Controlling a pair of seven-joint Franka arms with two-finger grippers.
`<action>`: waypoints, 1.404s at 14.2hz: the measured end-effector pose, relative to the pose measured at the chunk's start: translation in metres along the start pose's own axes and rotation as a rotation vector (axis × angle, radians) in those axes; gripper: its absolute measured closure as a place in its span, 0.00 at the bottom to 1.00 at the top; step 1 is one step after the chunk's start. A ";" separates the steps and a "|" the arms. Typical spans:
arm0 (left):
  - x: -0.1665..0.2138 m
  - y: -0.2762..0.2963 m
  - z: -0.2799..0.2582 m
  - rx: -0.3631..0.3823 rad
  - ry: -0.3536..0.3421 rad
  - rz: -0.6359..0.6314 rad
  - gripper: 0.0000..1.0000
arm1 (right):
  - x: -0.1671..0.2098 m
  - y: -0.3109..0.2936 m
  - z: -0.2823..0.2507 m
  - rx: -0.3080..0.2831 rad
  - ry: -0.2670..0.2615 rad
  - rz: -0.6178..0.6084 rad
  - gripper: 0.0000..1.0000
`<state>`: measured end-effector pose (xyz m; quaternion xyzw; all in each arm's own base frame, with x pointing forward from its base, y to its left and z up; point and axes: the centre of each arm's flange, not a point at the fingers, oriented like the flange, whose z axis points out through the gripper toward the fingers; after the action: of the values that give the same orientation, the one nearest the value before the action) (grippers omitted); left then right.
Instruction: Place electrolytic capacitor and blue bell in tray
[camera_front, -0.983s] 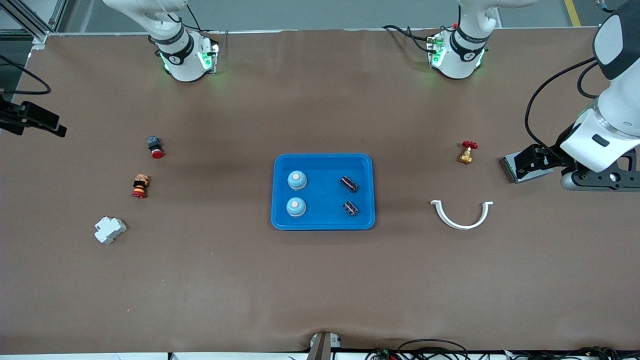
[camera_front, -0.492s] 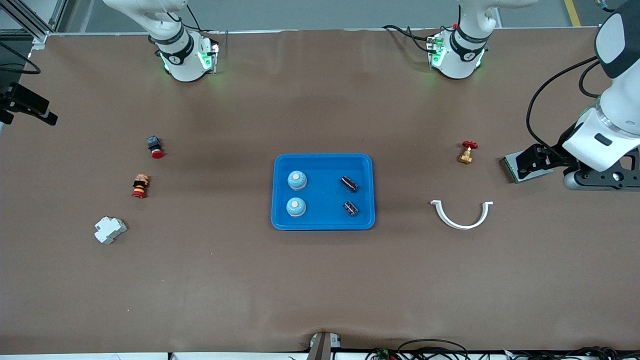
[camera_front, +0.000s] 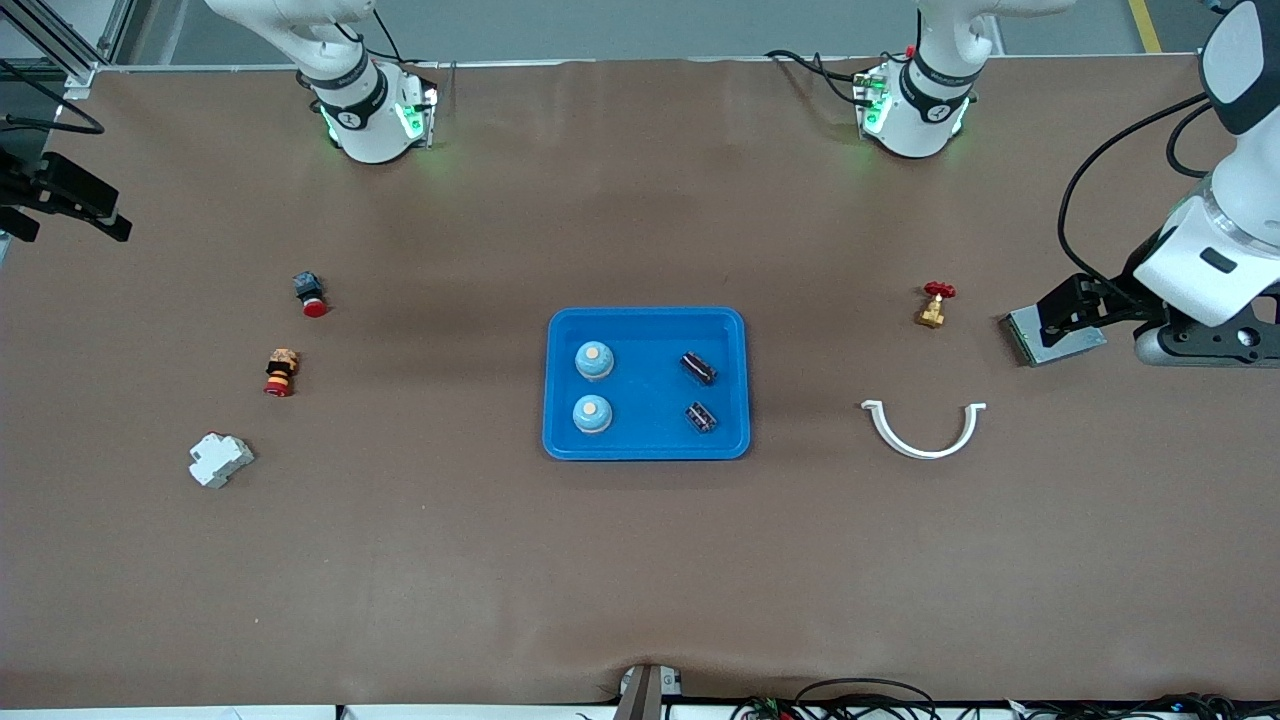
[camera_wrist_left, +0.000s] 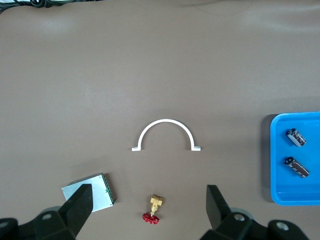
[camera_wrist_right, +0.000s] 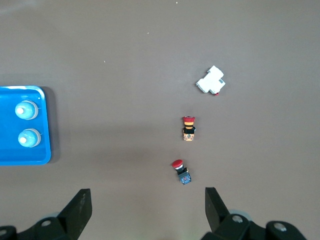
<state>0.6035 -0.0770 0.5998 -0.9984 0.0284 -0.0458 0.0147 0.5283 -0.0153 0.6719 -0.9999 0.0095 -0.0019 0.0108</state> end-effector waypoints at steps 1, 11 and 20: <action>0.000 -0.002 0.000 0.001 -0.001 -0.003 0.00 | 0.000 -0.001 0.001 -0.003 -0.003 -0.001 0.00; 0.000 -0.005 0.001 0.002 -0.004 -0.008 0.00 | -0.003 -0.007 0.007 -0.007 -0.009 -0.016 0.00; 0.000 -0.005 -0.002 -0.007 0.000 -0.011 0.00 | -0.001 -0.012 0.010 -0.008 0.000 -0.027 0.00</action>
<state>0.6040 -0.0720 0.6016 -0.9986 0.0231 -0.0458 0.0110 0.5280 -0.0030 0.6624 -1.0000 -0.0041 -0.0019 0.0070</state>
